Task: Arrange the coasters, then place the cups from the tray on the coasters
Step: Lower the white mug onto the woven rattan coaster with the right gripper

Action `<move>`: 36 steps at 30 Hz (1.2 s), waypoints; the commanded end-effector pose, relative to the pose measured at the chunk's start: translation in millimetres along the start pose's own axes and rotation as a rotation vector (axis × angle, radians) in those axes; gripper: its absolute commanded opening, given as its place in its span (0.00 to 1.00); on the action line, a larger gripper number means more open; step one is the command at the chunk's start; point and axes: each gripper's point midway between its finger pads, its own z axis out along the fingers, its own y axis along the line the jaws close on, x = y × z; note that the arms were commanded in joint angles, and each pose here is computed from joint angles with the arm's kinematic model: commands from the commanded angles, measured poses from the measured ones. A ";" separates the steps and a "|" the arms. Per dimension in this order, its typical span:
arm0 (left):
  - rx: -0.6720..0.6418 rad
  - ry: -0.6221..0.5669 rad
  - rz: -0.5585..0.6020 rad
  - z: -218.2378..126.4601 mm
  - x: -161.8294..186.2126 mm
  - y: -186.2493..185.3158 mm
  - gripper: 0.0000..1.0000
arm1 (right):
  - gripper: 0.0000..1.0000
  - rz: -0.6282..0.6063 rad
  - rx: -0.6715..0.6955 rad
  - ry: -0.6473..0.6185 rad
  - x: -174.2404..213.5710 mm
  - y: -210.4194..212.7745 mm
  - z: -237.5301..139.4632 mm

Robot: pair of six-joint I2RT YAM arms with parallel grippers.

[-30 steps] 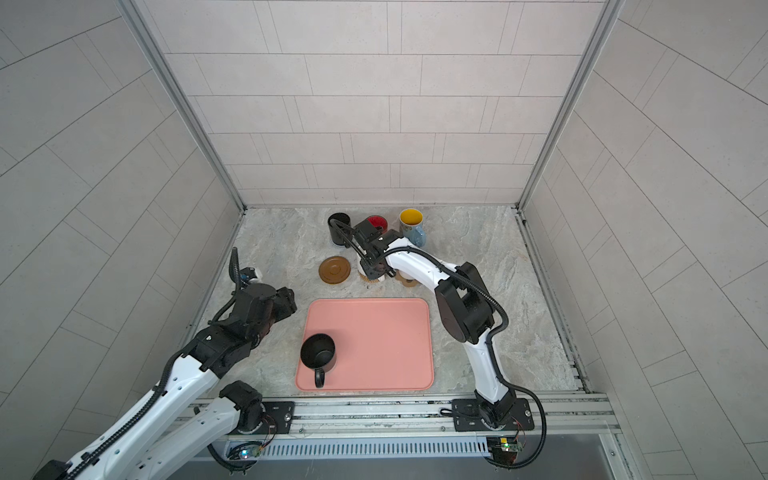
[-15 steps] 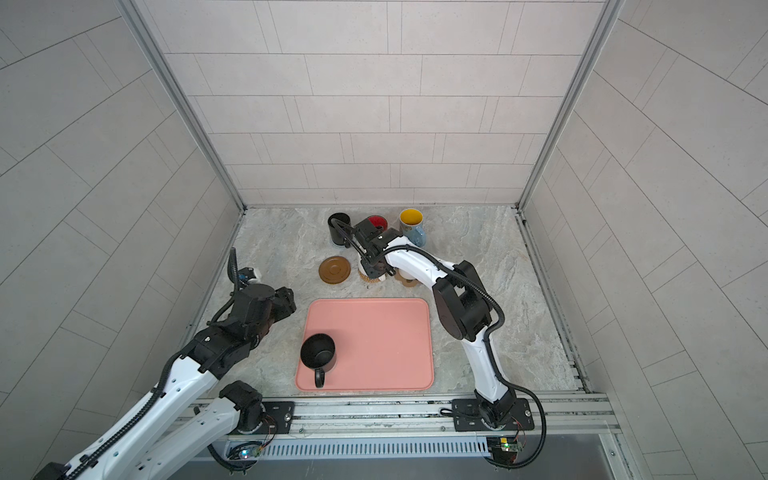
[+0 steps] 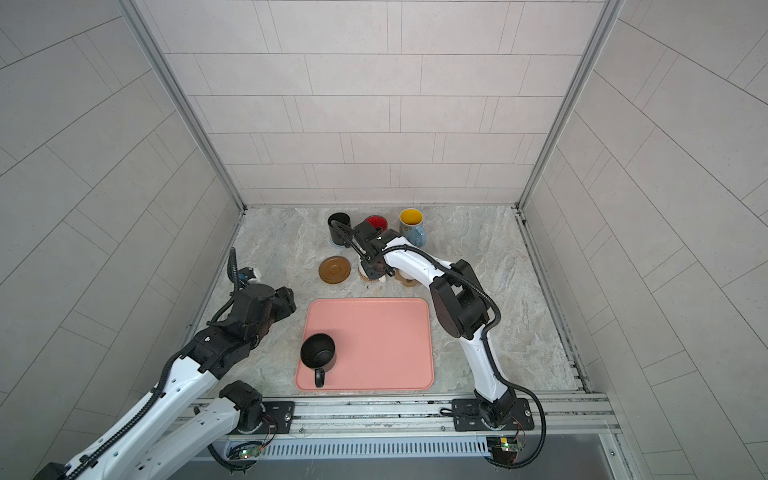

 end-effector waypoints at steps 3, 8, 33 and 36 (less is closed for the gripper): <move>-0.022 -0.037 -0.005 -3.6 -8.3 5.5 0.70 | 0.06 0.021 0.028 -0.061 -17.4 -8.9 -10.3; -0.021 -0.038 -0.005 -4.0 -8.0 6.0 0.70 | 0.06 0.018 0.034 -0.056 -14.4 -10.3 -10.8; -0.011 -0.047 -0.012 -6.9 -11.1 5.0 0.70 | 0.28 0.017 0.020 -0.039 -3.0 -10.0 -17.6; -0.007 -0.048 -0.012 -7.5 -12.5 3.5 0.70 | 0.31 0.016 0.016 -0.043 -4.8 -9.6 -20.7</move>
